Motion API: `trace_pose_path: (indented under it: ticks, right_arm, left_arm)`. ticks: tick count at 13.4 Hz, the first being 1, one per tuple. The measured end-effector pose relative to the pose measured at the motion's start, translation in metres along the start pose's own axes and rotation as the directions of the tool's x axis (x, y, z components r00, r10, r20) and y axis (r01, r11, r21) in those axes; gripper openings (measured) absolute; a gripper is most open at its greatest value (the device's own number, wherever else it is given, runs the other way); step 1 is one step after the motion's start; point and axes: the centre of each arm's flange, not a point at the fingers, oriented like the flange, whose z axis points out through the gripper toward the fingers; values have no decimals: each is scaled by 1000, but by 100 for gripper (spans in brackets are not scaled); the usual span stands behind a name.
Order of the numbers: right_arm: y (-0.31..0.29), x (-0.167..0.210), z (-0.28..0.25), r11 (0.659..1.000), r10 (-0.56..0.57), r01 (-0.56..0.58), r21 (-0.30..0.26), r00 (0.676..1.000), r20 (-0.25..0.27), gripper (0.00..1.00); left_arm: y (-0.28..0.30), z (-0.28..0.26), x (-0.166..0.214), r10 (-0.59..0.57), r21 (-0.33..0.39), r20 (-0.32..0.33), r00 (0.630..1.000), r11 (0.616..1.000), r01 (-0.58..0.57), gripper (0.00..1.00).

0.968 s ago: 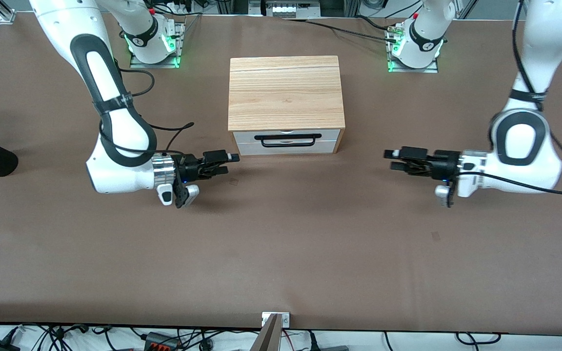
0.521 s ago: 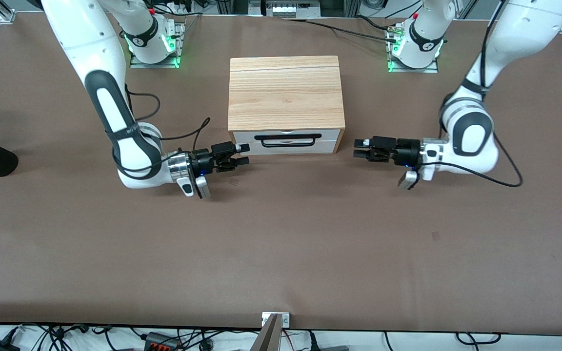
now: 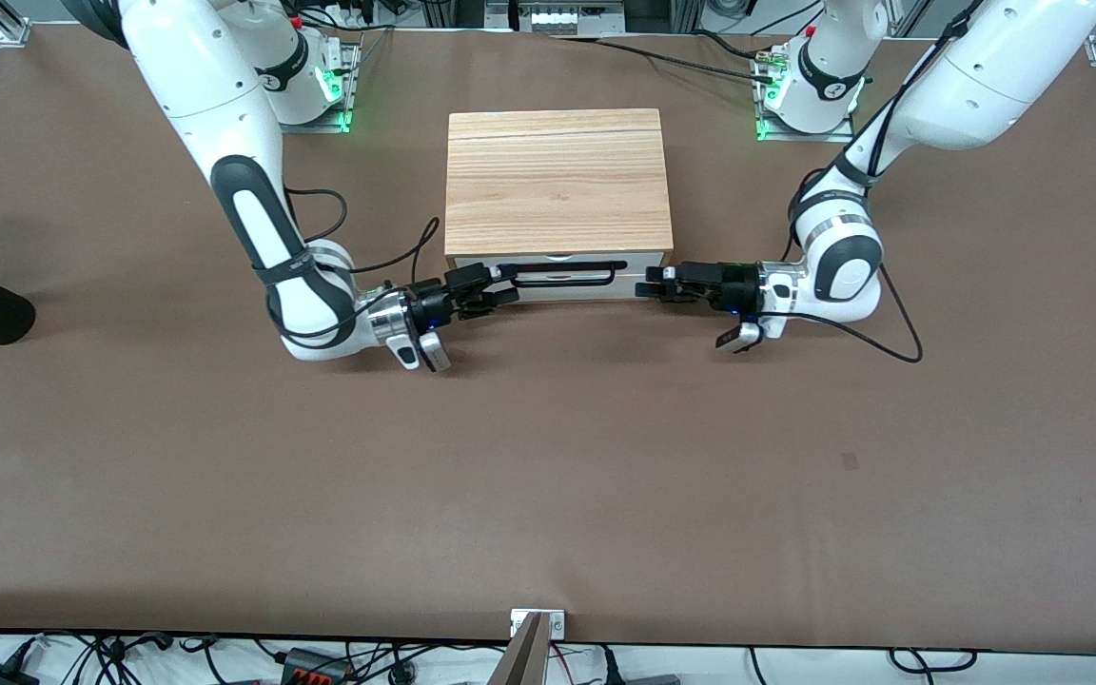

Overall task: Pull top drawer with both arms simultaneously
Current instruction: 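Close in on the black handle ends with both grippers, then close both grippers on the black drawer handle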

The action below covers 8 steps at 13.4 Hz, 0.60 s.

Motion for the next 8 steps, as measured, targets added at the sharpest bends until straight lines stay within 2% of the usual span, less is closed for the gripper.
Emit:
trace_pose_path:
  ticks: [2,3,4,6,8]
  right_arm:
    - [10,-3,2,1000,16,-16,-1,1000,2,100]
    - [12,-4,2,1000,21,-21,-1,1000,2,94]
    - [14,-5,2,1000,24,-24,-1,1000,2,94]
    - [16,-5,2,1000,26,-26,0,1000,3,75]
    - [16,-5,3,1000,26,-26,1,1000,5,72]
  left_arm:
    - [-3,6,-2,-1,11,-1,1000,1000,1,100]
    - [-5,9,-2,3,21,-6,1000,1000,-3,100]
    - [-7,13,-4,9,23,-7,1000,1000,-9,100]
    - [-14,21,-7,21,24,-11,1000,999,-21,100]
    - [-25,33,-15,25,11,-41,999,1000,-24,100]
